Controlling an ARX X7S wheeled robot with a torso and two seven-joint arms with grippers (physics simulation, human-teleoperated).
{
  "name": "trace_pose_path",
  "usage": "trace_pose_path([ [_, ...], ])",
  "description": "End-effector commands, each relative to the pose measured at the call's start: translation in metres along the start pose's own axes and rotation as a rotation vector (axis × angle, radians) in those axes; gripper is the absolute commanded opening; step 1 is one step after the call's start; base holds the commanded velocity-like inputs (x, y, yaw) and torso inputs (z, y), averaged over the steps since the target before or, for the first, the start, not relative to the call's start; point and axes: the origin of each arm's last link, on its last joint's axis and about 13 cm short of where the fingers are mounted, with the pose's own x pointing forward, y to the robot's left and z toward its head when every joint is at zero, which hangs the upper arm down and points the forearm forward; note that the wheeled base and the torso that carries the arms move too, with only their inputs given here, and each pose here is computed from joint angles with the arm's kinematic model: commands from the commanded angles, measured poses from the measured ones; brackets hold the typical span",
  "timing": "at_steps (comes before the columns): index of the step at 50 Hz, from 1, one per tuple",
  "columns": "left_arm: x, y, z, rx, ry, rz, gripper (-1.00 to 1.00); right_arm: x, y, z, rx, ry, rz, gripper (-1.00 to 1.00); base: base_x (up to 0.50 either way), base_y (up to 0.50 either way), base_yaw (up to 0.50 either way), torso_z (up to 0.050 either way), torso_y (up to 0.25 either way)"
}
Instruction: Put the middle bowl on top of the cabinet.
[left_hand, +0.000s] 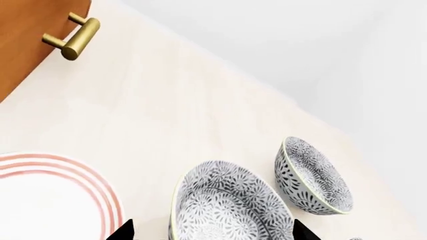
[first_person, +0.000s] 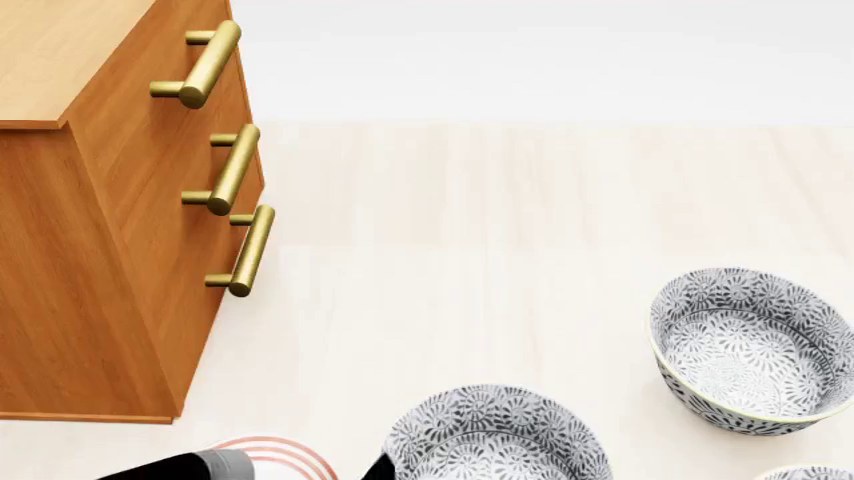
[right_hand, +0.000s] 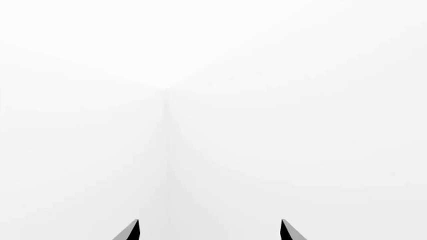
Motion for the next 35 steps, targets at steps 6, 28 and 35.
trace_pose_path([
  [6, 0.005, -0.007, -0.004, 0.033, 0.044, 0.013, 1.00, 0.001, -0.001, 0.001, 0.000, -0.003, -0.002, 1.00, 0.00, 0.00, 0.00, 0.000, 0.000],
  [28, 0.021, -0.010, -0.013, 0.048, 0.093, 0.024, 1.00, 0.003, -0.005, 0.002, -0.001, -0.009, -0.005, 1.00, 0.00, 0.00, 0.00, 0.000, 0.000],
  [35, 0.026, -0.010, -0.016, 0.052, 0.106, 0.030, 1.00, 0.004, -0.007, 0.002, -0.001, -0.010, -0.004, 1.00, 0.00, 0.00, 0.00, 0.000, 0.000],
])
